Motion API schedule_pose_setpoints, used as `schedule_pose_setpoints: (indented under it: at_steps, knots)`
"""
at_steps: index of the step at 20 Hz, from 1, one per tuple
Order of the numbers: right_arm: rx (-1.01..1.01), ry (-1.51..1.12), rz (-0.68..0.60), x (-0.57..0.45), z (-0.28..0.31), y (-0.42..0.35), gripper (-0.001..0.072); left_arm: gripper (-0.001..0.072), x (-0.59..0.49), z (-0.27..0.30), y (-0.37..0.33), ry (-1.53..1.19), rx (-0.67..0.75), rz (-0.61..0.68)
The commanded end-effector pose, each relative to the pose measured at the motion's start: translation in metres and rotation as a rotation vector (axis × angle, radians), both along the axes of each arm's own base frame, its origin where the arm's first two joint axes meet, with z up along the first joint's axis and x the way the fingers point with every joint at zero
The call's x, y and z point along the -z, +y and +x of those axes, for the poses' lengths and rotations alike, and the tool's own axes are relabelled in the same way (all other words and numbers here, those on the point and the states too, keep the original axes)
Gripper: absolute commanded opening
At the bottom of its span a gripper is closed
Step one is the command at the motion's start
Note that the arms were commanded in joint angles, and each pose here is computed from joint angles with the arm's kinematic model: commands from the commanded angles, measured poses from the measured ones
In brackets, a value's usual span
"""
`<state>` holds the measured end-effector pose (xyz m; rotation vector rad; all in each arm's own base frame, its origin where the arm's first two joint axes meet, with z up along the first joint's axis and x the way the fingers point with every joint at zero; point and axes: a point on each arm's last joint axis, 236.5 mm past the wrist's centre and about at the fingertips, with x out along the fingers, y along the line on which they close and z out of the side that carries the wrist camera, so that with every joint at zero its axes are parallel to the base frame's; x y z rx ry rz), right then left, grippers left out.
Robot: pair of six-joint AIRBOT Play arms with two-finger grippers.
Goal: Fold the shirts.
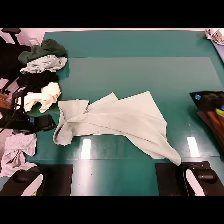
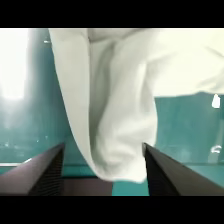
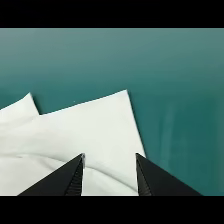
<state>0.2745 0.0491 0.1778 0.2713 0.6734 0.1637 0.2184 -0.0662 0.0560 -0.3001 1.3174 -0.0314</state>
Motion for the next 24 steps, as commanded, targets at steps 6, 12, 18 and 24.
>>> schedule_pose_setpoints:
  at_steps: [6, 12, 18, 24]
  knots:
    - [-0.133, 0.368, 0.059, 0.072, 0.063, 0.02, 0.0384, 0.056, 0.049, 0.038, 0.027, 0.081, 0.021, 0.153]
    - [-0.175, 0.511, 0.075, 0.114, 0.076, 0.024, 0.0384, 0.0561, 0.049, 0.025, 0.0, 0.132, 0.049, 0.04]
    - [-0.2, 0.561, 0.061, 0.127, 0.071, 0.023, 0.0384, 0.0559, 0.004, -0.037, -0.024, 0.119, 0.249, -0.062]
    - [-0.203, 0.558, 0.072, 0.126, 0.072, 0.025, 0.0384, 0.0559, -0.002, -0.088, -0.028, 0.113, 0.296, -0.097]
